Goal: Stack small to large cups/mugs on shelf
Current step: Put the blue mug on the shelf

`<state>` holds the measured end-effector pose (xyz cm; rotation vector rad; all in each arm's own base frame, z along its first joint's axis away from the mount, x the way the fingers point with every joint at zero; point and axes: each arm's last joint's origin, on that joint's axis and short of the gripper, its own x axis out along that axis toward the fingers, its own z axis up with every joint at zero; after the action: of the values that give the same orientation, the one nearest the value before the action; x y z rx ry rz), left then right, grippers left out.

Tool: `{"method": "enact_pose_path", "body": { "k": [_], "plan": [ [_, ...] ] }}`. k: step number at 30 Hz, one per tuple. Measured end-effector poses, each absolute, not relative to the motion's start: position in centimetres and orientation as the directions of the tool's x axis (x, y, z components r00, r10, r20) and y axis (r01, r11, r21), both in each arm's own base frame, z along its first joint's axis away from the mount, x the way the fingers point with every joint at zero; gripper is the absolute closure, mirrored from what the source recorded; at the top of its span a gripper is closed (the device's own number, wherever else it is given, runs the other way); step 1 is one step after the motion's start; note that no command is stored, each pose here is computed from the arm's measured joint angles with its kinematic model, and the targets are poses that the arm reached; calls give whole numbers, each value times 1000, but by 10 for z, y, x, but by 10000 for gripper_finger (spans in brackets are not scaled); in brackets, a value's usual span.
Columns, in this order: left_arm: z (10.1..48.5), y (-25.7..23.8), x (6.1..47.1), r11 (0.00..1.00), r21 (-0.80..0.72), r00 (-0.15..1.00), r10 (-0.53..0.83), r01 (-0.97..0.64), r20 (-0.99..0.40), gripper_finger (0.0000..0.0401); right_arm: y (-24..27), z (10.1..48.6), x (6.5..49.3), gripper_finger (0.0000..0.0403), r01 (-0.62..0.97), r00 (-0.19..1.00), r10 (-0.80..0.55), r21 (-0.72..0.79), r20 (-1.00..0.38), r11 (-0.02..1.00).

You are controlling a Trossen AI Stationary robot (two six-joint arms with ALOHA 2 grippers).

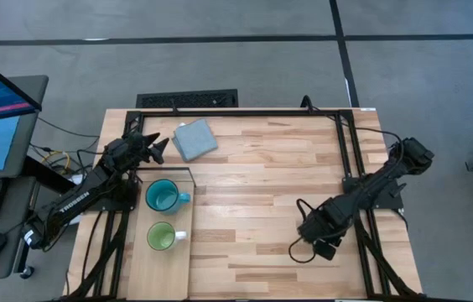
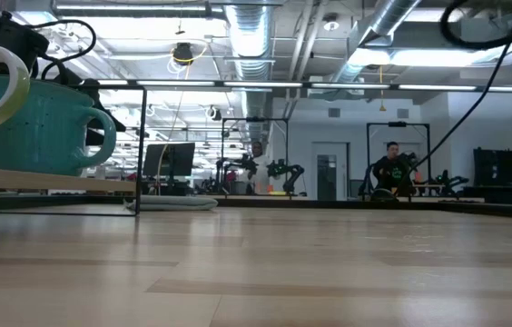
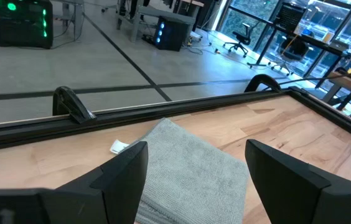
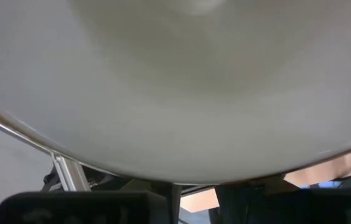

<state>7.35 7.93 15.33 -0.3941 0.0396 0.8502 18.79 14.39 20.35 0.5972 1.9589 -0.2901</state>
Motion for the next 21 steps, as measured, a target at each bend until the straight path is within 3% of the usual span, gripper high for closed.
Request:
{"method": "enact_pose_path", "body": {
  "k": [21],
  "plan": [
    [153, 79, 74, 588, -331, 662, 725, -738, -190, 140, 97, 203, 214, 301, 448, -265, 259, 119, -929, 886]
  ]
}}
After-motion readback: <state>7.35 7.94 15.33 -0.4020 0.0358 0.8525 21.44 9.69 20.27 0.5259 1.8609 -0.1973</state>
